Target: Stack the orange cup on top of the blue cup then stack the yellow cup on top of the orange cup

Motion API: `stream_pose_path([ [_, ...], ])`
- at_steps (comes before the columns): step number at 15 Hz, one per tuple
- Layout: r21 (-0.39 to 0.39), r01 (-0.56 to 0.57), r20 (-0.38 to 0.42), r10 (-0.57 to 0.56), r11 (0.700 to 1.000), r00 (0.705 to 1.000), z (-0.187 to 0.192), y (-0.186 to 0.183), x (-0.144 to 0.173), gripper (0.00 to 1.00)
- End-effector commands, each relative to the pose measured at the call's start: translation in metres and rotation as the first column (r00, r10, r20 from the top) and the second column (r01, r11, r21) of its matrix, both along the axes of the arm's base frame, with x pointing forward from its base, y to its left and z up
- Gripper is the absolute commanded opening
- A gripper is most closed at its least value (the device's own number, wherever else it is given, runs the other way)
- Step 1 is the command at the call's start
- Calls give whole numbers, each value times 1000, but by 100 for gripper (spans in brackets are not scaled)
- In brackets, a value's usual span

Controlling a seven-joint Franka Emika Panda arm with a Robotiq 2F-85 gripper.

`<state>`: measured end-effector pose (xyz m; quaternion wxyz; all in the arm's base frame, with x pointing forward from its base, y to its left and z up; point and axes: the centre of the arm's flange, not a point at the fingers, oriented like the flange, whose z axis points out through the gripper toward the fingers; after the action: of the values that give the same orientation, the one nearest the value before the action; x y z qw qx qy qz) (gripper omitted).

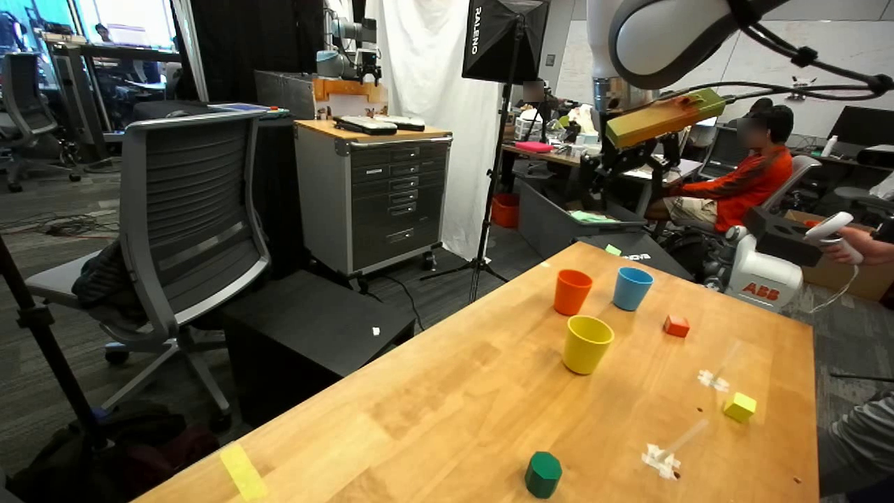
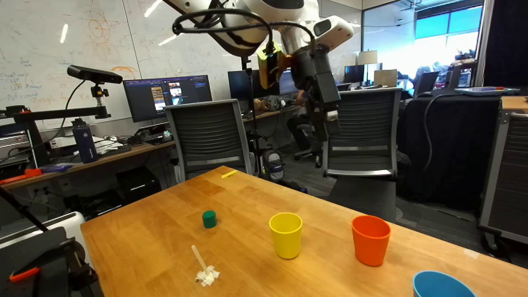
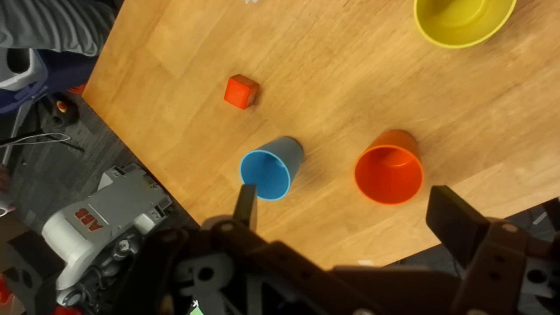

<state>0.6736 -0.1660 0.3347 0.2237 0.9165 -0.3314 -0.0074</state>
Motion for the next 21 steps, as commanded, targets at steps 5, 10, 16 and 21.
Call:
stream_pose_path([
  [5, -19, 29, -7, -29, 999, 1000, -3, -15, 12, 100],
  [10, -35, 28, -22, -29, 999, 999, -29, -4, 13, 100],
  [16, -66, 46, -37, -49, 997, 998, -73, -4, 48, 100],
  [21, -108, 74, -39, -78, 991, 996, -95, -27, 85, 100],
])
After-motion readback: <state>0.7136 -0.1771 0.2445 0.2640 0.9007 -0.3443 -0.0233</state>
